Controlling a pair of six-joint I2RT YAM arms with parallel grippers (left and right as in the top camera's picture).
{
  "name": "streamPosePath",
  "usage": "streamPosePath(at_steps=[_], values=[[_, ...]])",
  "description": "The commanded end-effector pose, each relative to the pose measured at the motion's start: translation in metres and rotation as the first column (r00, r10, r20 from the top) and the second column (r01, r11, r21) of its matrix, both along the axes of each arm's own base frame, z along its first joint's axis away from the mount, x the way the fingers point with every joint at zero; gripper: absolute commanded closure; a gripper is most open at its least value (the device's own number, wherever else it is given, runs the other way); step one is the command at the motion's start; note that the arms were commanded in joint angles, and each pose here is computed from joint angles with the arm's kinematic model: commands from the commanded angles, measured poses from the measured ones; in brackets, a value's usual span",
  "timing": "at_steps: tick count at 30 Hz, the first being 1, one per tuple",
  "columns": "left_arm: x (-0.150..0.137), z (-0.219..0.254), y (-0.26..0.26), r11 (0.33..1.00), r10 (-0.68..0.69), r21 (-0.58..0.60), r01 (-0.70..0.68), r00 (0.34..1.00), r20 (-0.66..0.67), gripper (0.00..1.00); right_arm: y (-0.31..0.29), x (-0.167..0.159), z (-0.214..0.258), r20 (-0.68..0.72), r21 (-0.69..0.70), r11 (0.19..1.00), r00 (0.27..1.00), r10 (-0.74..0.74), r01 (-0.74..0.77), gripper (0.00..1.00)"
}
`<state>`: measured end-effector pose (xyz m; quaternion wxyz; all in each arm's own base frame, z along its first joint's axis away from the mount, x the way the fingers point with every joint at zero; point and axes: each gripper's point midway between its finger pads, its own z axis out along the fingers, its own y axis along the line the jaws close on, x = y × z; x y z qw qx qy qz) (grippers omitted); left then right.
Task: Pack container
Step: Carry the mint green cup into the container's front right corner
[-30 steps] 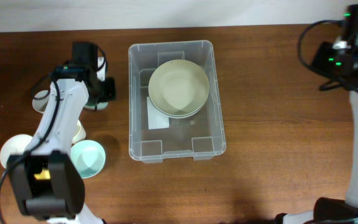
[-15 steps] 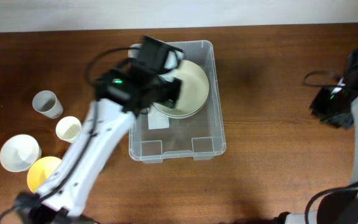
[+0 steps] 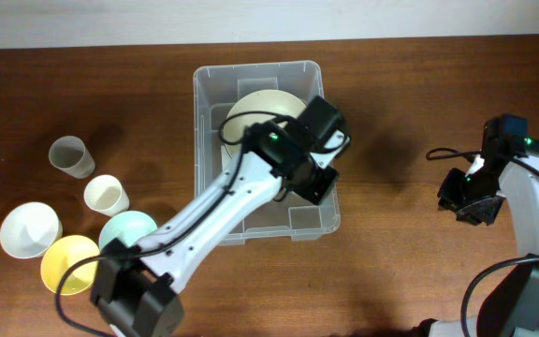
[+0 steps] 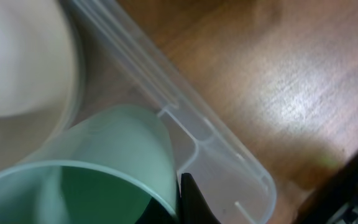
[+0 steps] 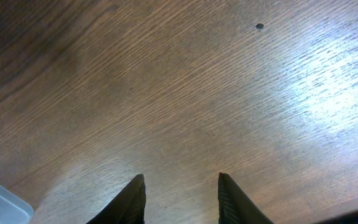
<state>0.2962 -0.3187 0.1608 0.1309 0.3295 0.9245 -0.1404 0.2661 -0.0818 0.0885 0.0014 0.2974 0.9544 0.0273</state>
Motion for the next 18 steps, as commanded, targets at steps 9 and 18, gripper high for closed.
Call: streamPosePath(at_steps=[9,18], values=[[-0.033,-0.027,-0.003,0.999,-0.032,0.032,0.039,0.984,-0.175,0.59,0.003,0.002,0.002,0.019,0.007,1.0,0.999,0.031,-0.031,0.67],[0.02,0.021,0.035,0.993,0.103,0.058,-0.102,0.994,-0.021,0.46,0.003,0.001,0.002,0.016,0.007,0.999,0.999,0.034,-0.034,0.67]])
